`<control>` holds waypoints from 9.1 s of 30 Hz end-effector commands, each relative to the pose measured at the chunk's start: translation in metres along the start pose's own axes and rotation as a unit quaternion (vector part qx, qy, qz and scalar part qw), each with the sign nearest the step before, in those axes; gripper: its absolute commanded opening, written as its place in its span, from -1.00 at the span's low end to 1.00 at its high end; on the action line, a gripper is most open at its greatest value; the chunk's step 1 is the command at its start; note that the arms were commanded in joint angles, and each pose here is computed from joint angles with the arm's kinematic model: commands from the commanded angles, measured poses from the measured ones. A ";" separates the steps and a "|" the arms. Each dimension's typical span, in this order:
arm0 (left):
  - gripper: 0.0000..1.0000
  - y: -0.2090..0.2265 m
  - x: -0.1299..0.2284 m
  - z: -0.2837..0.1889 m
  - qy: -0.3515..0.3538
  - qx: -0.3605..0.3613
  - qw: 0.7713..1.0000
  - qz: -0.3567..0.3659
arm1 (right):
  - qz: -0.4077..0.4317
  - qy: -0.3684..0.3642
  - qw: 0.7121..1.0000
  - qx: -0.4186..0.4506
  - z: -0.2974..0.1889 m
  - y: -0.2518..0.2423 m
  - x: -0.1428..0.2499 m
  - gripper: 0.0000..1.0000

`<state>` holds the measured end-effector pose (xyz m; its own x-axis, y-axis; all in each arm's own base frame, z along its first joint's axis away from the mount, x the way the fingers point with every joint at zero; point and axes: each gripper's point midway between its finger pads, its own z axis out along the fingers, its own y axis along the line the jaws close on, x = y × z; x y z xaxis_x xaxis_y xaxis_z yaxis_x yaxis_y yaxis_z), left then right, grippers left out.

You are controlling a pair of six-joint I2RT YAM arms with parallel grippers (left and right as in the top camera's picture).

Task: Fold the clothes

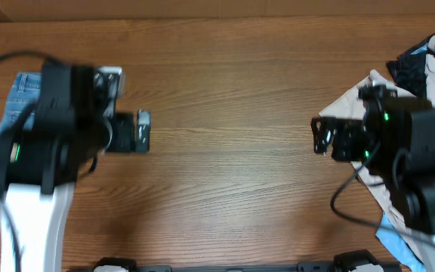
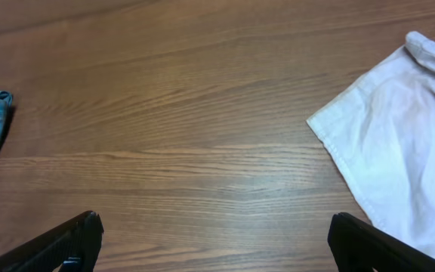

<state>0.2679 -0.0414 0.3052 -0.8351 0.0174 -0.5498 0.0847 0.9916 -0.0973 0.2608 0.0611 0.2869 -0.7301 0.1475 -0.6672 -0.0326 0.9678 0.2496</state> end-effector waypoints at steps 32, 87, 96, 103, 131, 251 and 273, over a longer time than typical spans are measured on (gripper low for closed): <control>1.00 0.065 0.108 0.065 -0.019 -0.153 0.988 -0.019 | 0.025 -0.100 0.991 0.087 0.008 -0.058 0.065 1.00; 1.00 0.071 0.129 0.120 0.120 -0.165 0.979 -0.006 | -0.102 -0.375 0.921 -0.022 0.065 -0.045 0.088 1.00; 1.00 0.071 0.129 0.120 0.120 -0.165 0.979 -0.006 | -0.102 -0.375 0.921 -0.022 0.065 -0.045 0.088 1.00; 1.00 0.071 0.129 0.120 0.120 -0.165 0.979 -0.006 | -0.102 -0.375 0.921 -0.022 0.065 -0.045 0.088 1.00; 1.00 0.064 0.115 0.076 0.014 -0.147 0.989 -0.016 | -0.102 -0.375 0.921 -0.022 0.065 -0.045 0.088 1.00; 0.99 0.033 0.101 0.109 -0.439 -0.001 0.898 -0.004 | -0.102 -0.375 0.921 -0.022 0.065 -0.045 0.088 1.00; 1.00 0.033 0.101 0.109 -0.439 -0.001 0.898 -0.003 | -0.102 -0.375 0.921 -0.022 0.065 -0.045 0.088 1.00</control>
<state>0.2456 -0.0203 0.1556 -0.0906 -0.0978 -0.9911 0.0755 0.9916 -0.1048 0.2423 0.0449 0.1730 -0.0357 0.0854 -0.9957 -0.1605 0.9829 0.0900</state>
